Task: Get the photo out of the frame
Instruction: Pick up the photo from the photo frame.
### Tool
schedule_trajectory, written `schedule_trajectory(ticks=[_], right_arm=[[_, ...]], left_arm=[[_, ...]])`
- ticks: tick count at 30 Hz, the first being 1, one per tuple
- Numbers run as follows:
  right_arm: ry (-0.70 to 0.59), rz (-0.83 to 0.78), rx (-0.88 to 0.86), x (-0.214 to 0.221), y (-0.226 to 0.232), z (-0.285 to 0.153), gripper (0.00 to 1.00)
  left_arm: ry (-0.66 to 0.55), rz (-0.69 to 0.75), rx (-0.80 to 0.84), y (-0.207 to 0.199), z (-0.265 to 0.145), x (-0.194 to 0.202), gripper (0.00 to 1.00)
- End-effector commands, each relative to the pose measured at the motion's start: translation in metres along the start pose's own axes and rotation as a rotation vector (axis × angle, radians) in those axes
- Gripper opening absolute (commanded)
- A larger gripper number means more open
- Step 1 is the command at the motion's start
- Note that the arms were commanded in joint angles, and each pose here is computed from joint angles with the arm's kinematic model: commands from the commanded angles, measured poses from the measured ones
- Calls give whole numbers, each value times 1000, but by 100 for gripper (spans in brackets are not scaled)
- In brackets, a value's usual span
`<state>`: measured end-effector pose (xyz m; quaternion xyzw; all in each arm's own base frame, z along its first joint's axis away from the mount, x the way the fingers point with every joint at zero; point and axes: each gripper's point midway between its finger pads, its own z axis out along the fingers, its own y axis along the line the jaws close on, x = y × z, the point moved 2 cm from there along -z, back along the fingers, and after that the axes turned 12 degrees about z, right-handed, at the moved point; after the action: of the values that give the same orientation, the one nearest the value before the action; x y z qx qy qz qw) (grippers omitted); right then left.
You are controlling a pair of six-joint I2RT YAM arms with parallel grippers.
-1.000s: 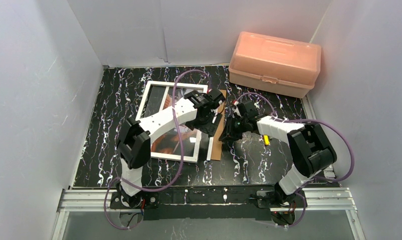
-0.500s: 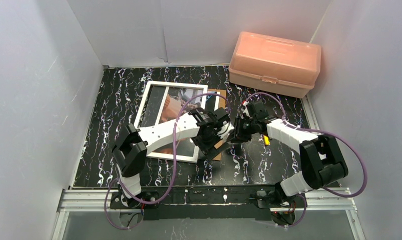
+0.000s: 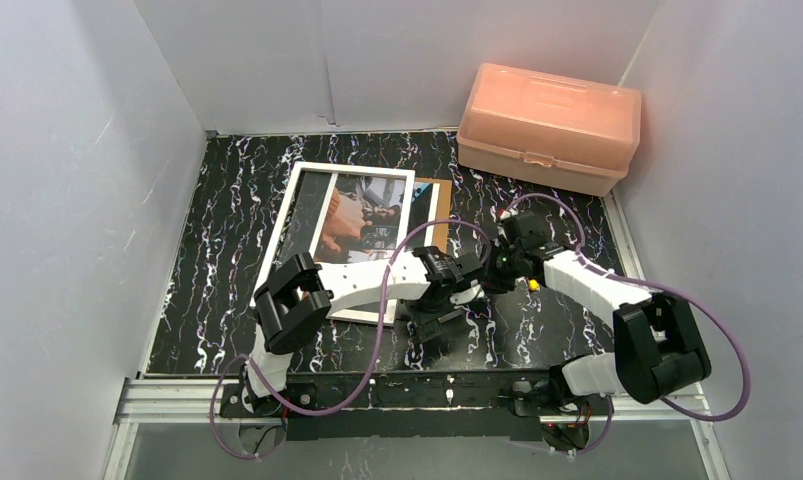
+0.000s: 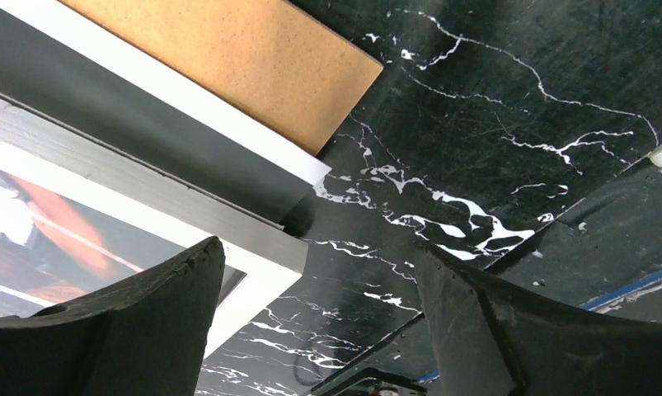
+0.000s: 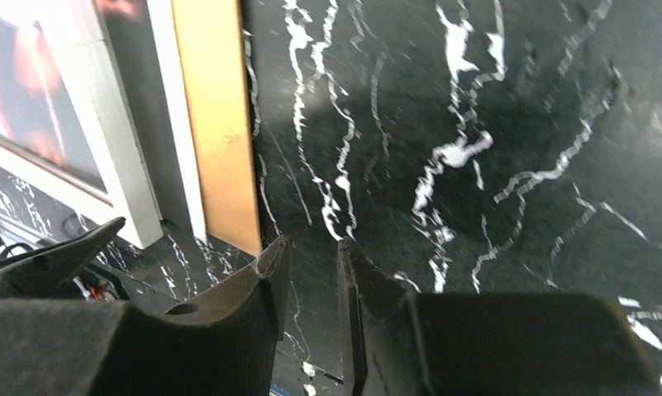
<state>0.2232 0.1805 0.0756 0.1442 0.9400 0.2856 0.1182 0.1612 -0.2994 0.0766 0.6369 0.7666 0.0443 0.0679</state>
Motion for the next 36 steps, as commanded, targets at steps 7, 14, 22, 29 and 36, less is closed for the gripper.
schedule_trajectory(ticks=[7, 14, 22, 29, 36], right_arm=[[-29, 152, 9, 25, -11, -25, 37], [-60, 191, -6, 25, -11, -25, 36], [-71, 189, -7, 17, -7, -22, 36], [-68, 197, -26, 20, -6, -20, 36], [-66, 190, -31, 20, -5, -23, 36]], left_arm=[[-17, 4, -127, 13, 18, -16, 78], [19, 64, -155, 17, 36, -19, 69], [56, 86, -157, 16, 48, -14, 67], [117, 84, -237, 26, 54, -4, 59], [140, 57, -283, 31, 59, -2, 41]])
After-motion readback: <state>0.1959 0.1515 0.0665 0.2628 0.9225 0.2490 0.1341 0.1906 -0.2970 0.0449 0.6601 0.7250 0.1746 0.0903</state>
